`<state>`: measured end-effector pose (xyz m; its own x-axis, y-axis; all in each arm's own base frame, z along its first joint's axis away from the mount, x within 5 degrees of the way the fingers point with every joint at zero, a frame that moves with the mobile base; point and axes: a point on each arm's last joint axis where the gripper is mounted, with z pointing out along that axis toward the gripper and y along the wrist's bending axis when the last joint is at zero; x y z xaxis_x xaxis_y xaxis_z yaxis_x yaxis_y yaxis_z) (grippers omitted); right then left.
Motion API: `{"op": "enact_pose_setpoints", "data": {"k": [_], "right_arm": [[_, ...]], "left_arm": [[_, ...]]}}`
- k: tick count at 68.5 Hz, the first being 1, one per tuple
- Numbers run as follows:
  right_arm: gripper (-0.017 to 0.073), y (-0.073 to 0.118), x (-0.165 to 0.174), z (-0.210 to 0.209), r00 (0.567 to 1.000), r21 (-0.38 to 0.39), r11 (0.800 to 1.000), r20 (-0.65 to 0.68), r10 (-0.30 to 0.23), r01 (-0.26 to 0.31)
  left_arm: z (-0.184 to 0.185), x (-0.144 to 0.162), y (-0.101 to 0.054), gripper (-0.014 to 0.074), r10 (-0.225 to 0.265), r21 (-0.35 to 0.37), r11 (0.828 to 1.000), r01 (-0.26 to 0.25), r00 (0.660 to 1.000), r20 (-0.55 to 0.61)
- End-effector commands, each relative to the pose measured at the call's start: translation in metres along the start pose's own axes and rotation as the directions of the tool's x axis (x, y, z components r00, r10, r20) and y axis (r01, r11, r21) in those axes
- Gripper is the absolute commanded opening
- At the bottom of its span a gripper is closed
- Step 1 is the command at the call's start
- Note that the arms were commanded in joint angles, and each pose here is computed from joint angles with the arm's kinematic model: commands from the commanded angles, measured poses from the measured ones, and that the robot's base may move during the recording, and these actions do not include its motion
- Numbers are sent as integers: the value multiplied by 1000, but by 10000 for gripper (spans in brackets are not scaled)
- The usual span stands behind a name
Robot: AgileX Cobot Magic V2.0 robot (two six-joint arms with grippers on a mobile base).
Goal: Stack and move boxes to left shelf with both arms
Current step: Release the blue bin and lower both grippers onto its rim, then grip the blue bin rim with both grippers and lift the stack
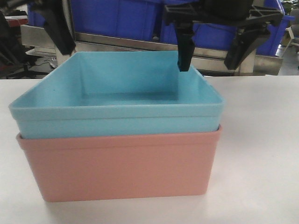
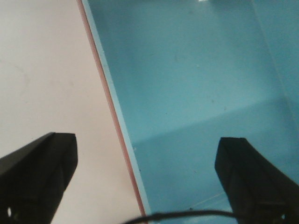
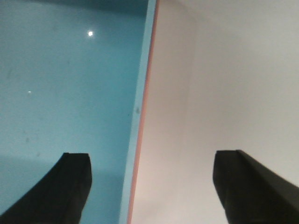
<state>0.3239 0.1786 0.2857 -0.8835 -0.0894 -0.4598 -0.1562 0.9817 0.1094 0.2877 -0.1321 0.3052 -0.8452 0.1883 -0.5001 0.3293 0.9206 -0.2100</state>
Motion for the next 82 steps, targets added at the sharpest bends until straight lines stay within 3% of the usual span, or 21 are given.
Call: {"op": "enact_pose_setpoints", "data": {"k": [1,39,50,62,69,73,82], "right_arm": [[625,3,-15,-15,993,-39,999,116,-9,14],[614,6,-6,70,999,6,999,-25,-39,39],[445,6,-6,72,999,6,999,-26,-39,39],[170,6,-6,72,999,8,999,-30,-39,39],[40,7,-5,72,999,9,999,-33,-40,40],[56,7,-5,72,999,9,999,-33,-40,40],[57,6,-6,70,999,8,999,-31,-39,40]], "left_arm": [[1,-14,-6,502,-17,27,1000,15,997,72],[79,-13,7,498,-62,0,998,62,997,-47],[87,-11,9,419,-65,-5,998,65,996,-68],[91,-10,10,206,-68,-7,998,68,995,-79],[92,-9,10,36,-68,-7,998,68,994,-84],[92,-9,10,-29,-68,-7,998,68,994,-82],[92,-9,10,-9,-70,-5,998,70,994,-86]]}}
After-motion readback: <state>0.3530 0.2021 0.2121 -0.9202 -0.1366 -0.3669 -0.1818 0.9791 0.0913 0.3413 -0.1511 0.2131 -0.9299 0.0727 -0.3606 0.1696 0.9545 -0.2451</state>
